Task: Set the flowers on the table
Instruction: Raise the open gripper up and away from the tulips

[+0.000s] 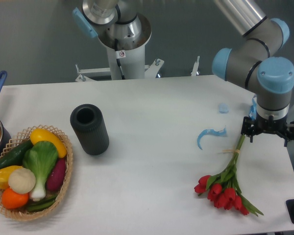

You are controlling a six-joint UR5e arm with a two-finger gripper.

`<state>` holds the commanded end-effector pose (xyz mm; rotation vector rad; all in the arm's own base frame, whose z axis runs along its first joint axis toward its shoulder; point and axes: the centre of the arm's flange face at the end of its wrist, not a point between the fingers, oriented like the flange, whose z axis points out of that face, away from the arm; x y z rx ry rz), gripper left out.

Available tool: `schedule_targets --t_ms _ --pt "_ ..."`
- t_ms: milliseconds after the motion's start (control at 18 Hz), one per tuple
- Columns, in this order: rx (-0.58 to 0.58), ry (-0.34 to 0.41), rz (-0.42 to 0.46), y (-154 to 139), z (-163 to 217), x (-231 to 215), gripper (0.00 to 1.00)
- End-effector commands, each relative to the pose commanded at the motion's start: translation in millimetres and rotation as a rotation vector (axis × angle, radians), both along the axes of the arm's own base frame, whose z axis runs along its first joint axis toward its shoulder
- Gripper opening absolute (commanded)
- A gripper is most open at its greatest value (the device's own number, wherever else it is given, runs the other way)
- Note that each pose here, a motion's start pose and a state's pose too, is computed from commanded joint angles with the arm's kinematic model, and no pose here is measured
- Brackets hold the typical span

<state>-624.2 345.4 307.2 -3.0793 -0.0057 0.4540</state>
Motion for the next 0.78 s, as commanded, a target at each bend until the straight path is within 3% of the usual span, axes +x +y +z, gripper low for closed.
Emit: schedule_targets --t_ms 278,778 --pt "-0.032 -0.054 -0.103 -9 -30 7 1.0" --pt "-0.036 -0.061 -0.114 -13 -35 12 1.0"
